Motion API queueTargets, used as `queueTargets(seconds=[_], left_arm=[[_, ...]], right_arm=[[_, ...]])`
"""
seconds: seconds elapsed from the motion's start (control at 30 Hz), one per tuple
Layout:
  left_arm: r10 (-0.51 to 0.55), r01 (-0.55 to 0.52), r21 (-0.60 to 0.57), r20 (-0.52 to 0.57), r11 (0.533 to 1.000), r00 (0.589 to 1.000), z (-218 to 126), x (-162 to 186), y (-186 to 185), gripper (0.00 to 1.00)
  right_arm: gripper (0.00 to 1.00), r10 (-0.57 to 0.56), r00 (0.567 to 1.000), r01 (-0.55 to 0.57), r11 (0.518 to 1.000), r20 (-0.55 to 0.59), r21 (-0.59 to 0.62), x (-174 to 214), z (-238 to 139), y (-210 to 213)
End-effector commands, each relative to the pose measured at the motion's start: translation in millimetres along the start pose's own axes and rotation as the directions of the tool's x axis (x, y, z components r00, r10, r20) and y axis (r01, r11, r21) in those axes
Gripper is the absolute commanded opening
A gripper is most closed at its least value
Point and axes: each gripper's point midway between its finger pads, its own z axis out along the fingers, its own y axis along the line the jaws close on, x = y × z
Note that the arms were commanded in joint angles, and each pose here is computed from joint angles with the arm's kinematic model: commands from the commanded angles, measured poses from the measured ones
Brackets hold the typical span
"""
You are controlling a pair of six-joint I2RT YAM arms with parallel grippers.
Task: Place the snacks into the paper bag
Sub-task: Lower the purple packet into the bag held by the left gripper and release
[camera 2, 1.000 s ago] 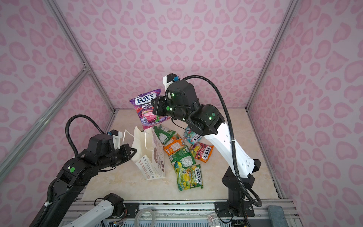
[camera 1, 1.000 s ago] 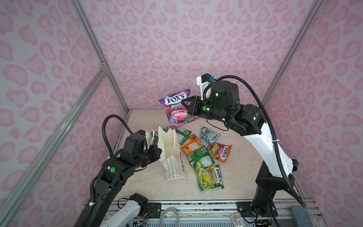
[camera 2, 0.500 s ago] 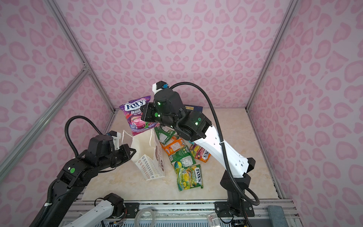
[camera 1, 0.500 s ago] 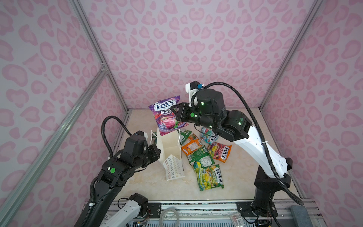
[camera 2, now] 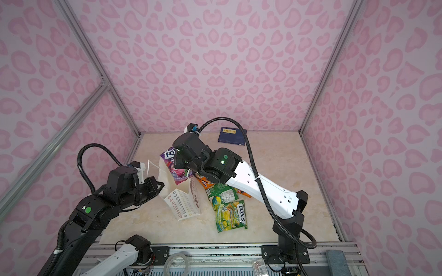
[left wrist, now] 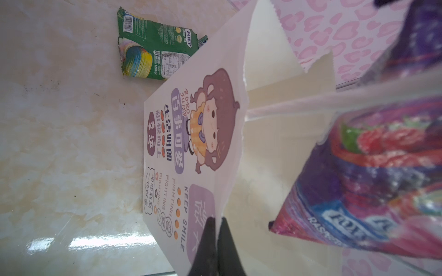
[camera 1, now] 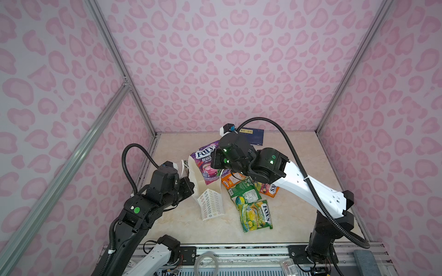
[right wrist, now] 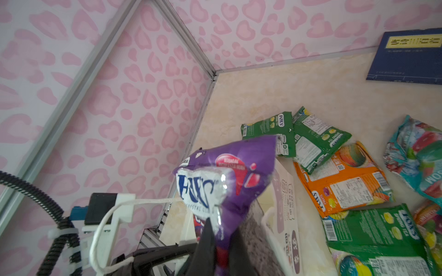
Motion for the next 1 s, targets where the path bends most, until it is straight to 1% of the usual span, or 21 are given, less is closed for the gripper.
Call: queueTargets(seconds=[0.0, 0.2, 0.33, 0.53, 0.63, 0.73, 0.8, 0.87, 0.97], left_arm=[[-0.005, 0.005, 0.002, 0.026, 1.000, 1.000, 0, -5, -1, 0.03], [-0.001, 0.001, 0.002, 0.020, 1.000, 1.000, 3, -4, -1, 0.03], [0.001, -0.001, 0.004, 0.013, 1.000, 1.000, 6, -2, 0, 0.03], [0.004, -0.004, 0.003, 0.009, 1.000, 1.000, 9, -1, 1, 0.03], [0.004, -0.004, 0.005, 0.007, 1.000, 1.000, 10, 0, 1, 0.03], [0.004, -0.004, 0.008, 0.008, 1.000, 1.000, 10, -1, 0, 0.03], [0.005, -0.005, 0.011, 0.010, 1.000, 1.000, 9, -1, -1, 0.03], [0.006, -0.006, 0.012, 0.010, 1.000, 1.000, 9, -2, -1, 0.03], [0.006, -0.006, 0.012, 0.011, 1.000, 1.000, 9, -2, -2, 0.03]], right_arm=[[0.00, -0.020, 0.999, 0.018, 0.996, 0.027, 0.088, 5, 9, -14], [0.00, -0.083, 0.997, 0.082, 0.977, -0.004, 0.195, 24, 25, -24], [0.00, -0.097, 0.995, 0.103, 0.971, -0.037, 0.214, 38, 38, -23], [0.00, -0.107, 0.992, 0.118, 0.968, -0.063, 0.222, 47, 49, -18], [0.03, -0.109, 0.991, 0.123, 0.969, -0.076, 0.214, 50, 52, -15], [0.11, -0.113, 0.990, 0.128, 0.972, -0.083, 0.197, 52, 54, -11], [0.22, -0.118, 0.990, 0.132, 0.973, -0.082, 0.189, 51, 53, -8], [0.28, -0.121, 0.989, 0.134, 0.974, -0.081, 0.183, 50, 53, -7], [0.35, -0.126, 0.989, 0.138, 0.975, -0.079, 0.173, 48, 51, -4]])
